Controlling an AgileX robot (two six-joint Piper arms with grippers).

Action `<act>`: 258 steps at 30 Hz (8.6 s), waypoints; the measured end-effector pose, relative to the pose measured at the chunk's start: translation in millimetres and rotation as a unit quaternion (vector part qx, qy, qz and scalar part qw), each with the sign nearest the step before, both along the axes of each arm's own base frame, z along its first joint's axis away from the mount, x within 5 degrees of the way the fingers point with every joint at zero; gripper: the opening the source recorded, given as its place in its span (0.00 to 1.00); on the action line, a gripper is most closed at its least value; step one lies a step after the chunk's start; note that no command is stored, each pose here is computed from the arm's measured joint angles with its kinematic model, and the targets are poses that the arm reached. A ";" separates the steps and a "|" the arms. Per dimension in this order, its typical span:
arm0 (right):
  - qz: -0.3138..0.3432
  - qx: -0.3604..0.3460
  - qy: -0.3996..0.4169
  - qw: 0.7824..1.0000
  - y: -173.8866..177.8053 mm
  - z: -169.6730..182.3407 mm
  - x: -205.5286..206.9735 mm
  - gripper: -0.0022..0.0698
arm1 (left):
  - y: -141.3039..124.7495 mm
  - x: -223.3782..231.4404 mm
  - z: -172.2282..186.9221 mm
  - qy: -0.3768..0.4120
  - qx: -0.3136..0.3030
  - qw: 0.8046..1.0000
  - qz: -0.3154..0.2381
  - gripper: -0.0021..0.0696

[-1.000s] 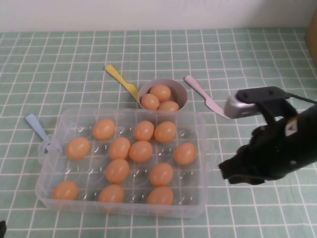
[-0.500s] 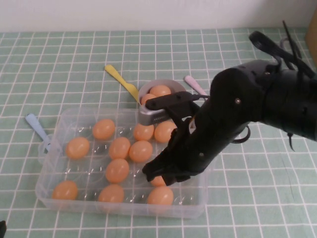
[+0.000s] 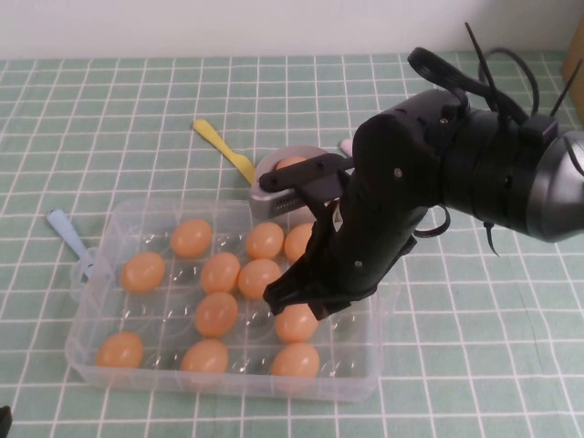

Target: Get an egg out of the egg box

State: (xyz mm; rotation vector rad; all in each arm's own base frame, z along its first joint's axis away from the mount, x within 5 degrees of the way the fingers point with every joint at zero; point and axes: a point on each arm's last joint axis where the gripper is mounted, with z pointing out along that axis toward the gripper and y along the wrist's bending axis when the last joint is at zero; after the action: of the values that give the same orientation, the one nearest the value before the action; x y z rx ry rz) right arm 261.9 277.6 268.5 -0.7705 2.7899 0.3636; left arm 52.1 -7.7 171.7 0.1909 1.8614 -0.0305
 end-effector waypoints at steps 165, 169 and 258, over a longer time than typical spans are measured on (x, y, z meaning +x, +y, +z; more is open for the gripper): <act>-0.037 0.152 -0.223 0.962 -32.1 -52.7 181.0 0.55 | 0.0 0.0 0.0 0.000 0.000 1.000 0.000 0.02; -0.032 0.146 -0.208 0.967 -31.4 -60.4 180.6 0.55 | 0.0 0.0 0.0 0.000 0.000 1.000 0.000 0.02; -0.271 0.102 -0.502 0.815 -271.7 -41.7 -179.9 0.01 | 0.0 0.0 0.0 0.000 0.000 1.000 0.000 0.02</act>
State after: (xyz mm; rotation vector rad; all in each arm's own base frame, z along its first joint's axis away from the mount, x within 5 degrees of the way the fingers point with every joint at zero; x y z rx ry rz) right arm 82.0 5.9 226.8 -0.0163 1.7790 0.0824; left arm 52.1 -7.7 171.7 0.1909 1.8614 -0.0305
